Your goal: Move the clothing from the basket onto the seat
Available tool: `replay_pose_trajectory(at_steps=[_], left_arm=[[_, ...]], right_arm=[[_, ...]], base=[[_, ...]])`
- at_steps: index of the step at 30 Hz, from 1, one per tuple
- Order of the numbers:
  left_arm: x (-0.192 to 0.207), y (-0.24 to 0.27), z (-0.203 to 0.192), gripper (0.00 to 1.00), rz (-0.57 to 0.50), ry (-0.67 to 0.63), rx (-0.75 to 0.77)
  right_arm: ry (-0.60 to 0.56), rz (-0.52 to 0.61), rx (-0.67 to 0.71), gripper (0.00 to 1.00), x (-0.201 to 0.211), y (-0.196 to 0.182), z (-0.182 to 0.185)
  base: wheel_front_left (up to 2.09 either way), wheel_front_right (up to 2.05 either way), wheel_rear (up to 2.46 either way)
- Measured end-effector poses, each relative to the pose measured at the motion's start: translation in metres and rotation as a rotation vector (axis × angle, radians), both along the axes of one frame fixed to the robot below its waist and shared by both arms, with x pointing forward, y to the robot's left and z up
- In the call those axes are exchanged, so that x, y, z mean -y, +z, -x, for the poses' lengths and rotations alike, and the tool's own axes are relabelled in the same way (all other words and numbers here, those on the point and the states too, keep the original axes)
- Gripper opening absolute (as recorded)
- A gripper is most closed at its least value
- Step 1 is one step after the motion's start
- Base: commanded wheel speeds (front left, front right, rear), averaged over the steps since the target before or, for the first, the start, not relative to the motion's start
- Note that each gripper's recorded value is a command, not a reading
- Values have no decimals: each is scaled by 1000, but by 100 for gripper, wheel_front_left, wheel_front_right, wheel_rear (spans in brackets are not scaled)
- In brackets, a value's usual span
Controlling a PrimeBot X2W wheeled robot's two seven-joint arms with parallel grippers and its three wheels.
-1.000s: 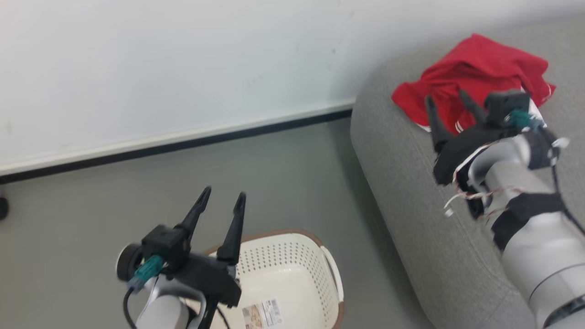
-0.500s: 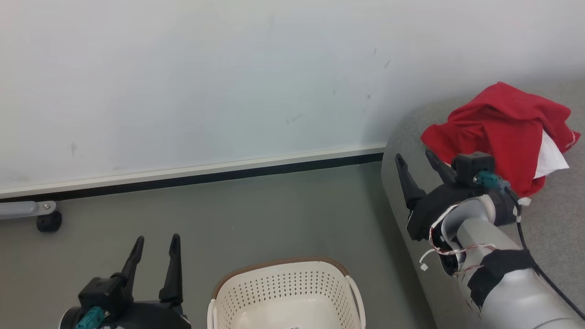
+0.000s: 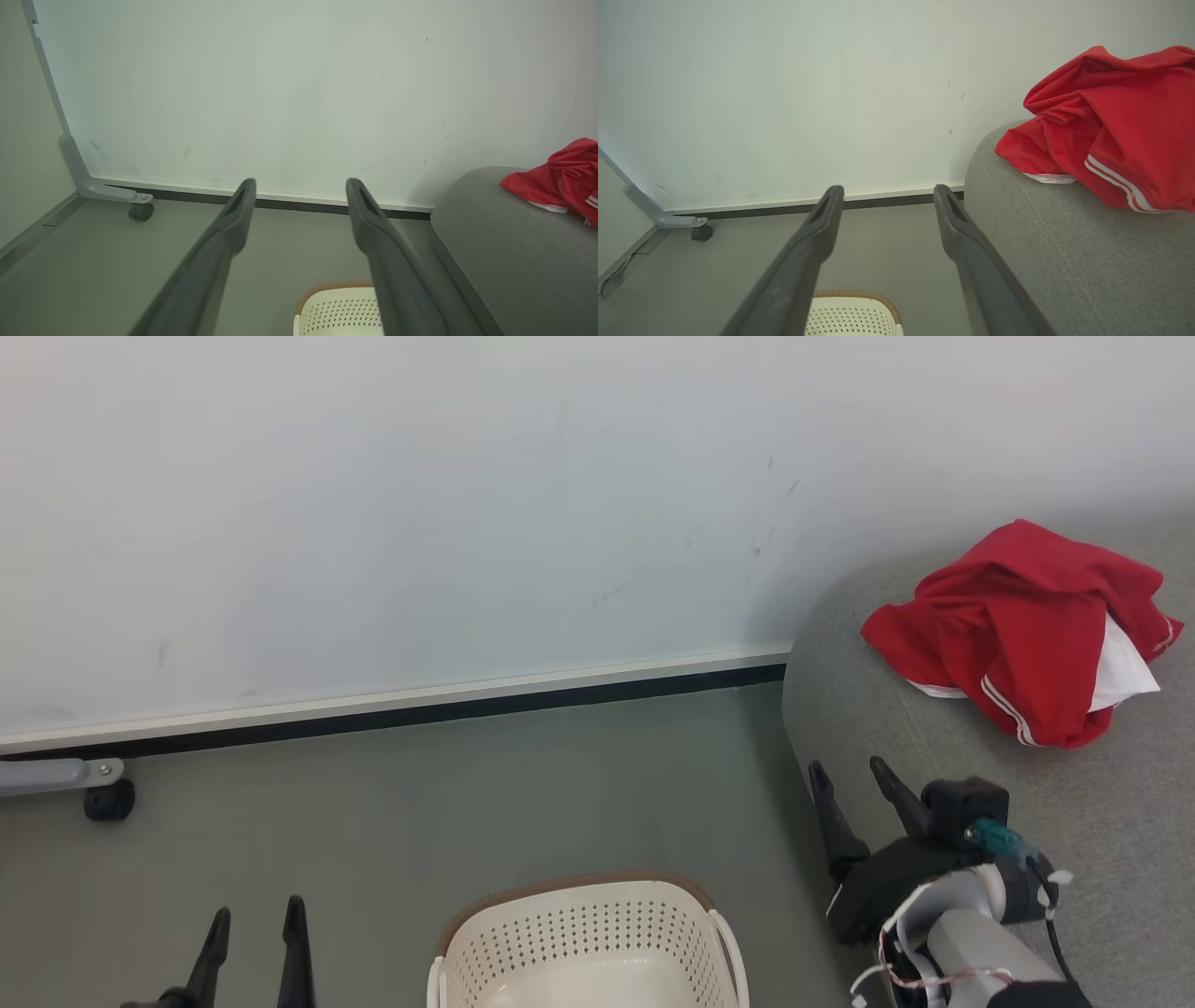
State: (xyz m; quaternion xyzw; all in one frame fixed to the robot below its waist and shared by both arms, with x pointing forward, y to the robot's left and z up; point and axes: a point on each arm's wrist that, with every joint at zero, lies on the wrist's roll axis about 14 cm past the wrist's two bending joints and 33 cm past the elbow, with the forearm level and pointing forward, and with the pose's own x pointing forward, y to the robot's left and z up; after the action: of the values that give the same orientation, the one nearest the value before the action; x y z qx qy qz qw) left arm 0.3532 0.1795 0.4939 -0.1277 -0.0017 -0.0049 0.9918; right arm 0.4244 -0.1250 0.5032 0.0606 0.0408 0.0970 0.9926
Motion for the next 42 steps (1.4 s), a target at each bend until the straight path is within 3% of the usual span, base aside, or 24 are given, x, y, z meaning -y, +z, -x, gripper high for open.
replay_pose_trajectory(at_steps=[20, 42], left_arm=[[-20, -13, 23, 100, -77, 55, -39], [-20, -9, 26, 100, -80, 69, -26]], right_arm=[[-60, -72, 19, 100, 4, -18, 57], [-84, -74, 109, 100, 11, 5, 75]], base=[[0, 0, 0], [0, 0, 0]])
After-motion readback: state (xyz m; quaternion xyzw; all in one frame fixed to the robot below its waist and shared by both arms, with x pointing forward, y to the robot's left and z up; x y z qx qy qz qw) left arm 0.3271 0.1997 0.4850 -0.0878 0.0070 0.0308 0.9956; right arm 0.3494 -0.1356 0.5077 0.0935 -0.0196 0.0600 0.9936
